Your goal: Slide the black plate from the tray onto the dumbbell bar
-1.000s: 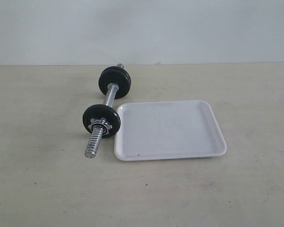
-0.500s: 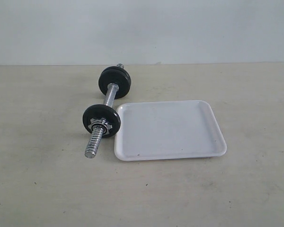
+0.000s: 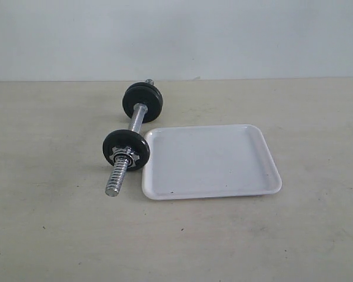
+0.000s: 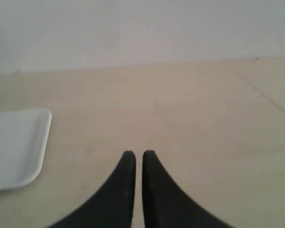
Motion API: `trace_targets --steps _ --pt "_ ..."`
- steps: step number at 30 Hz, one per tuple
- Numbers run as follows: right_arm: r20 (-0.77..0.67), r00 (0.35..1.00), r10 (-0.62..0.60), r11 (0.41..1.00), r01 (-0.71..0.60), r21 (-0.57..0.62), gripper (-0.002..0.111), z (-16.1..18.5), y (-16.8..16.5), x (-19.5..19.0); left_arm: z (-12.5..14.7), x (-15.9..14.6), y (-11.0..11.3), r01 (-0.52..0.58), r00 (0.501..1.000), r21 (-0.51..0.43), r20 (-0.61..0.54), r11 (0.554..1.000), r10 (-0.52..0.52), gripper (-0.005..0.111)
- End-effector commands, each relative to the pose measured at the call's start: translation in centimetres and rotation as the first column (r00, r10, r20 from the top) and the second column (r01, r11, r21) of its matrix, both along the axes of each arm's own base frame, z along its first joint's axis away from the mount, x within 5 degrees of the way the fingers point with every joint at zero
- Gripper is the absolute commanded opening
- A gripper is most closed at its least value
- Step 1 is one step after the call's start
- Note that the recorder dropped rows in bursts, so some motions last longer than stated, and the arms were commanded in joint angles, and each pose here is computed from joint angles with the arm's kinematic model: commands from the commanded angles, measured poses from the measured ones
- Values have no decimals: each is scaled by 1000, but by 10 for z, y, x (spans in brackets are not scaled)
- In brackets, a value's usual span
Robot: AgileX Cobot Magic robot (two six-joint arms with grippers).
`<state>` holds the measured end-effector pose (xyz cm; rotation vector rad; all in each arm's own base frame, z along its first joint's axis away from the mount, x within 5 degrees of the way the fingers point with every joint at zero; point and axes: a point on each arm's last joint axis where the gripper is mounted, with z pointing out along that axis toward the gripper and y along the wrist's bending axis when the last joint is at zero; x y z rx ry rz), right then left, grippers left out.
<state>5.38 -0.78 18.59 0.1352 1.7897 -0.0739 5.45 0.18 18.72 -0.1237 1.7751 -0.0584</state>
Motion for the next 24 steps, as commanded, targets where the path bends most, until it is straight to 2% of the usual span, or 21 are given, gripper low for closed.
trace_targets --steps 1,24 --pt "-55 998 41 999 -43 -33 4 -5 1 -1 0 0 0 -2 1000 -9 8 1000 3 4" --pt "-56 997 47 998 -49 -37 4 -5 2 -1 0 0 0 -2 1000 -9 11 1000 2 4"
